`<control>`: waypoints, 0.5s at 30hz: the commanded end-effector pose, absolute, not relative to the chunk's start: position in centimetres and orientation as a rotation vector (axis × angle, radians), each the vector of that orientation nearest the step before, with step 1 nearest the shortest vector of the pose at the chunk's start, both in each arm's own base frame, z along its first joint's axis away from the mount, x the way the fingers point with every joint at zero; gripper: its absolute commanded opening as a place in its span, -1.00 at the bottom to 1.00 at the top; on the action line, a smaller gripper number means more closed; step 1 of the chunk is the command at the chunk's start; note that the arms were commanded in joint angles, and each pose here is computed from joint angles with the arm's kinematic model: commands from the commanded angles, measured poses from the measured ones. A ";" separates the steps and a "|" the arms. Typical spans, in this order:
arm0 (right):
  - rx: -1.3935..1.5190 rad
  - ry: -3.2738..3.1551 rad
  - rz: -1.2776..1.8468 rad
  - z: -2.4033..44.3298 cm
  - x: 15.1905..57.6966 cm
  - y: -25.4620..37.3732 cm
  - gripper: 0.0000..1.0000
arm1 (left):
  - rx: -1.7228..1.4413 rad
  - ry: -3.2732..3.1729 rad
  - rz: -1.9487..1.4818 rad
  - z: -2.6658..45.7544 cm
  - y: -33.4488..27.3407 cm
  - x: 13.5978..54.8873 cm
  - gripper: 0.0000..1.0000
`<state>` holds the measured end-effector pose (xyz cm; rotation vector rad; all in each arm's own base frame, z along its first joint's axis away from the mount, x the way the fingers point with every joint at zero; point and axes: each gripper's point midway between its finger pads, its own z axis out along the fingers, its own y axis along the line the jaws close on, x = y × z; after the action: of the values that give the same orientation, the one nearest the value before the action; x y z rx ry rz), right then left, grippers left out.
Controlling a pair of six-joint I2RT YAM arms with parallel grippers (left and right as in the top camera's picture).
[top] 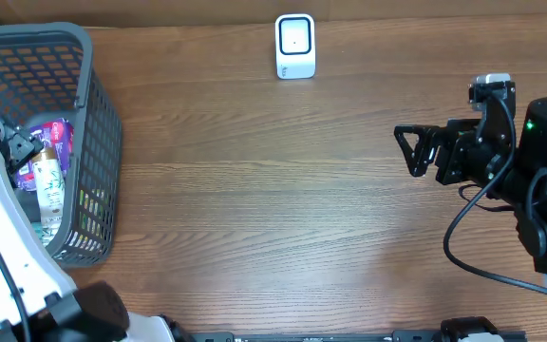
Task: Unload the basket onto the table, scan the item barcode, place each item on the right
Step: 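Grasp the white-and-gold tube in the basket with the left gripper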
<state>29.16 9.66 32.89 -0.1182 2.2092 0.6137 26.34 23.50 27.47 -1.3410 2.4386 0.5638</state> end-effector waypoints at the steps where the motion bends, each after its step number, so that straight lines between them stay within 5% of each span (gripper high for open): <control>1: -0.134 2.207 0.621 33.3 29.3 10.0 1.00 | -1.419 2.463 0.535 25.8 24.2 26.5 0.65; 10: -0.119 2.271 0.626 31.5 30.5 10.1 1.00 | -1.400 2.586 0.428 20.1 24.2 27.9 0.65; 15: -0.112 2.301 0.628 30.6 31.1 10.1 1.00 | -1.087 2.687 0.177 15.9 22.6 31.6 0.61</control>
<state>30.84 9.82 29.88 -0.0925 2.3185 0.6214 30.60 24.60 18.33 -1.2705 2.5668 0.3586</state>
